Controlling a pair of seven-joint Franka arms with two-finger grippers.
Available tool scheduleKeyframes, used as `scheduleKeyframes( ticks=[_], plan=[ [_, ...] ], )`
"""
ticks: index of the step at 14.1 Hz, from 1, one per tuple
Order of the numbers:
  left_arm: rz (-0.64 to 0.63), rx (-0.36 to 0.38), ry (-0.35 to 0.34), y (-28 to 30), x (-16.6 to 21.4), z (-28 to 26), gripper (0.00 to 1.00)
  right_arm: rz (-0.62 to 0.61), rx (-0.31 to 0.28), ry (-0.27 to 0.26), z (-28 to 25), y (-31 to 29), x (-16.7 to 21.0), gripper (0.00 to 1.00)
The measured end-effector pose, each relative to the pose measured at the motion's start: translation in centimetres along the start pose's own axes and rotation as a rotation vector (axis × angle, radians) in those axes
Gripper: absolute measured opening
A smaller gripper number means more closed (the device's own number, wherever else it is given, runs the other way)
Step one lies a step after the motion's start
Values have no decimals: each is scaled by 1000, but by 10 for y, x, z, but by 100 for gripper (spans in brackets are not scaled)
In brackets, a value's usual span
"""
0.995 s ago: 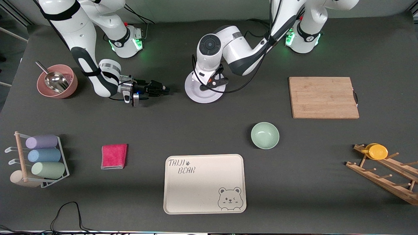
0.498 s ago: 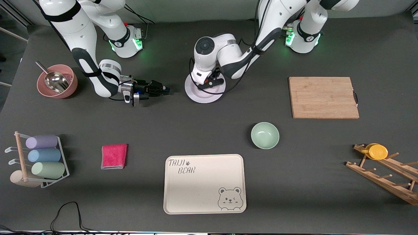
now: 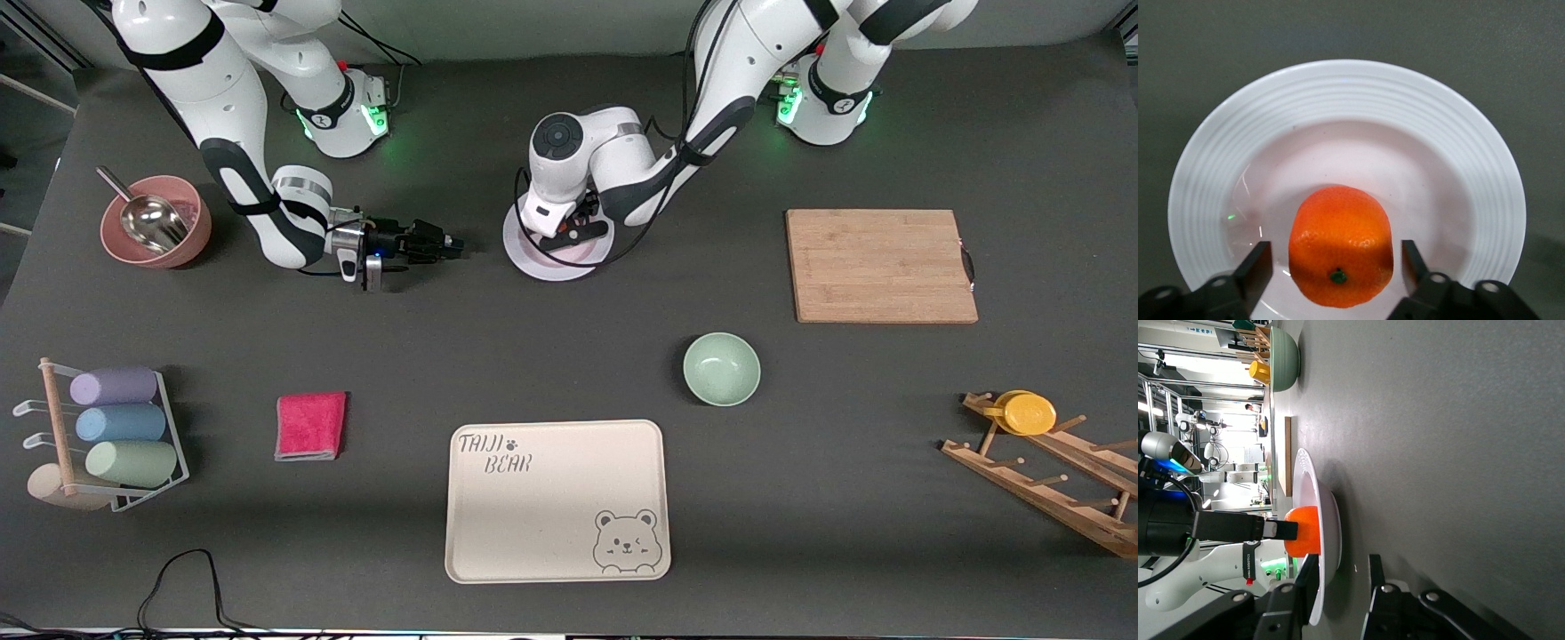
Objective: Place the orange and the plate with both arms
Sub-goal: 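Lower the orange onto the plate and open the left gripper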
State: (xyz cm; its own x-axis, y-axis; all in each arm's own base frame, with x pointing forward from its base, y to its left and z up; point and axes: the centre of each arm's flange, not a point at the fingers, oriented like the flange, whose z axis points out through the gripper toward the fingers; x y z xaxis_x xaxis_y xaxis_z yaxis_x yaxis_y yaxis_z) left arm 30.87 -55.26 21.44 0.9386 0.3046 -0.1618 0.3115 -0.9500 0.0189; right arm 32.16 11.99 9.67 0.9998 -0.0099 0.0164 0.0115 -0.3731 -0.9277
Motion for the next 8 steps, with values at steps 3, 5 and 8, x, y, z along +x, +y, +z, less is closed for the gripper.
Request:
scheduleKeyframes(
  ticks=[3, 5, 8],
  plan=[
    [-14, -4, 6, 2, 6, -6, 100, 4, 1, -2, 1, 1, -1, 37],
    [-32, 27, 24, 2, 18, -22, 100, 4, 4, -7, 2, 1, -2, 37],
    [-85, 99, 89, -6, 62, -88, 100, 0, 8, -10, 6, -1, -1, 37]
  ],
)
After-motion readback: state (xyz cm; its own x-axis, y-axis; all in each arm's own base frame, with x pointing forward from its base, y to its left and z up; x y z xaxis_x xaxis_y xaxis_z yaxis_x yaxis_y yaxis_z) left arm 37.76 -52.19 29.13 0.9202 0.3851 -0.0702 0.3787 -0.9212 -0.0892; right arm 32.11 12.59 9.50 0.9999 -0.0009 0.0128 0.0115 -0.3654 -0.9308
